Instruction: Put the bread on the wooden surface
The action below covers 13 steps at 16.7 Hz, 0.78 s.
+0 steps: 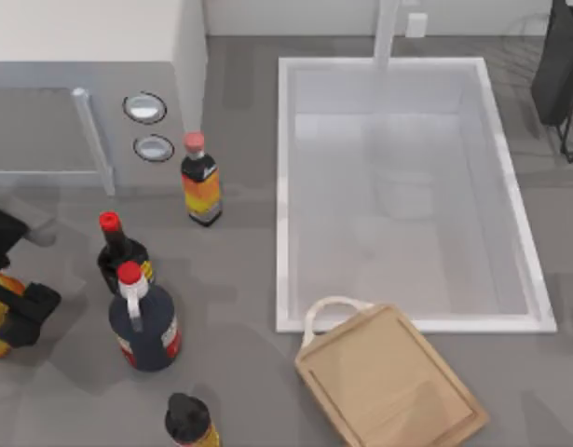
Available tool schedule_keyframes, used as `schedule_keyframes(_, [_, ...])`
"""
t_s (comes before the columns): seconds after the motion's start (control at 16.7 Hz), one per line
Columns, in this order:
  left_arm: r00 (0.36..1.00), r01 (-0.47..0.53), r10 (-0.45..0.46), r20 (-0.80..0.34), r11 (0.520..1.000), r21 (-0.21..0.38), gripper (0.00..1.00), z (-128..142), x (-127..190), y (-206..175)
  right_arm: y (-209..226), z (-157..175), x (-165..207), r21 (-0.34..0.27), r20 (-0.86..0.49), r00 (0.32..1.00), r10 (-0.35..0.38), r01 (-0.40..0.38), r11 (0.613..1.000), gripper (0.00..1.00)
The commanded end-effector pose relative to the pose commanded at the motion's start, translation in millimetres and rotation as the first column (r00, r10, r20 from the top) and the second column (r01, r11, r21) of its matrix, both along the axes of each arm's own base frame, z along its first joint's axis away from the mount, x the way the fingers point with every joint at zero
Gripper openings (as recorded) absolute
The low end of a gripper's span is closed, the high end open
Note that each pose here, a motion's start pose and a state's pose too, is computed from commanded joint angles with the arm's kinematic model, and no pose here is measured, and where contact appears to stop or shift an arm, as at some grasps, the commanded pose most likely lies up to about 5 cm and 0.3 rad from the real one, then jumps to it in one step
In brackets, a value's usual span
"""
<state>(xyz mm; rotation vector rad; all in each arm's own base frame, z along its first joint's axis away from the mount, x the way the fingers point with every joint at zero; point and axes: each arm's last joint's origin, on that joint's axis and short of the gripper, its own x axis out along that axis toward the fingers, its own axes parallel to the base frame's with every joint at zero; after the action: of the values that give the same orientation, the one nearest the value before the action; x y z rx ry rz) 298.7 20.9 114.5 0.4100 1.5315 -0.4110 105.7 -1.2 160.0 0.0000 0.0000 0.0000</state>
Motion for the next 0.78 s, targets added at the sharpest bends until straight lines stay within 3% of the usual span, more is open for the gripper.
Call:
schedule_keyframes(0.72, [1.0, 0.0, 0.0, 0.0, 1.0, 0.0, 0.02, 0.0, 0.0, 0.0, 0.0, 0.0, 0.0, 0.0, 0.0, 1.0, 0.0, 0.0, 1.0, 1.0])
schedule_keyframes(0.78, [1.0, 0.0, 0.0, 0.0, 1.0, 0.0, 0.0, 0.0, 0.0, 0.0, 0.0, 0.0, 0.0, 0.0, 0.0, 1.0, 0.0, 0.0, 1.0, 1.0])
